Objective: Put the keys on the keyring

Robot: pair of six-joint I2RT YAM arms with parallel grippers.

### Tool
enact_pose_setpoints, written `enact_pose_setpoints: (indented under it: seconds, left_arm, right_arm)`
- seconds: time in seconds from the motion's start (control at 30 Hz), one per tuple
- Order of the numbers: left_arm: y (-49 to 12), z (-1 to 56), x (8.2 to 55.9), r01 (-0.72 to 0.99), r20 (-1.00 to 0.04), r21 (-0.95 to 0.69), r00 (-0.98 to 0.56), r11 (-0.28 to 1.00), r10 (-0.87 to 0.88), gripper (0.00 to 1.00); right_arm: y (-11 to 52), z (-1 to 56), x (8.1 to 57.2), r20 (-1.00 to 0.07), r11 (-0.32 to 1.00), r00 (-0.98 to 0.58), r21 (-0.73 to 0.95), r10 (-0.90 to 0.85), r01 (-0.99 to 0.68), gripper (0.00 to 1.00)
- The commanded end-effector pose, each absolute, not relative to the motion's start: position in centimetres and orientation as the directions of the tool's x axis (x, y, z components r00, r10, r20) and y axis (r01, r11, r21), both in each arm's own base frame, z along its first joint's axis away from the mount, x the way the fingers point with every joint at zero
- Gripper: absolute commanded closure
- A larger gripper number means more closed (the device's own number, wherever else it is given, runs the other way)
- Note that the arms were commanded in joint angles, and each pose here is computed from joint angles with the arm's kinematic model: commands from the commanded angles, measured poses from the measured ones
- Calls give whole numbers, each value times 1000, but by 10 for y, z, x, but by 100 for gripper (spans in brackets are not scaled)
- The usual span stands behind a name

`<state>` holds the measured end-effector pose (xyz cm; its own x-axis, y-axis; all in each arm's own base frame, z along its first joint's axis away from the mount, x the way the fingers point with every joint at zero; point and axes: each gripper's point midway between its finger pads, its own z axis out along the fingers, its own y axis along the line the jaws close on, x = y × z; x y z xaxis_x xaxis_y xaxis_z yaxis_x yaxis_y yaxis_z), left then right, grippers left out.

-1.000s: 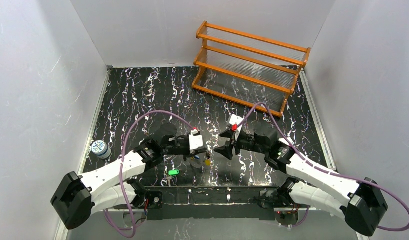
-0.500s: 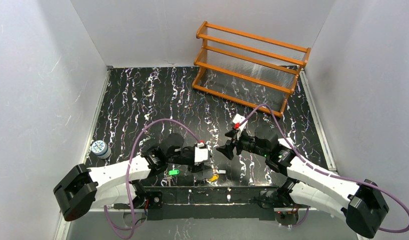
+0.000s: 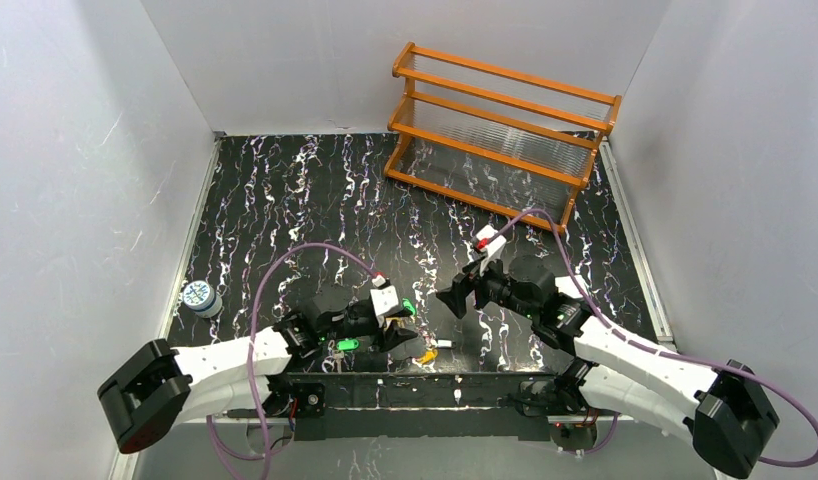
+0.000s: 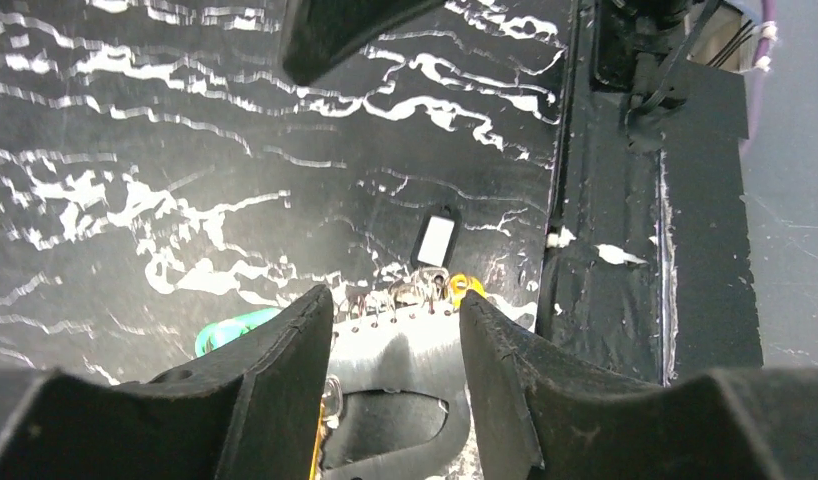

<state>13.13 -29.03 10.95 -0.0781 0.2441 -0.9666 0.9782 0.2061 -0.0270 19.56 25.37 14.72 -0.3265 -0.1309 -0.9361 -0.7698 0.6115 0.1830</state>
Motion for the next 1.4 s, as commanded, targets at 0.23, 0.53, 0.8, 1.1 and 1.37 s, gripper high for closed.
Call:
enact_pose_setpoints:
  seconds: [0.23, 0.53, 0.8, 1.1, 1.37]
  left_arm:
    - [-297, 87, 131, 966, -962, -56, -121, 253, 247, 60]
    - [-303, 76, 123, 975, -951, 98, 32, 201, 306, 67]
    - [-289, 80, 133, 940, -955, 144, 51, 310, 291, 73]
    - [-278, 87, 135, 919, -966, 148, 56, 365, 252, 73]
    - [-280, 92, 133, 923, -969, 160, 79, 351, 234, 77]
  right_arm:
    - [265, 121, 188, -742, 668, -667, 468, -58, -579, 9]
    - [287, 95, 149, -446, 594, -881, 669, -161, -447, 28]
    - [303, 70, 131, -244, 565, -940, 753, -238, -339, 38]
    - [304, 52, 125, -161, 578, -953, 765, -255, -284, 43]
    - [320, 61, 128, -155, 506, -951, 817, -267, -275, 58]
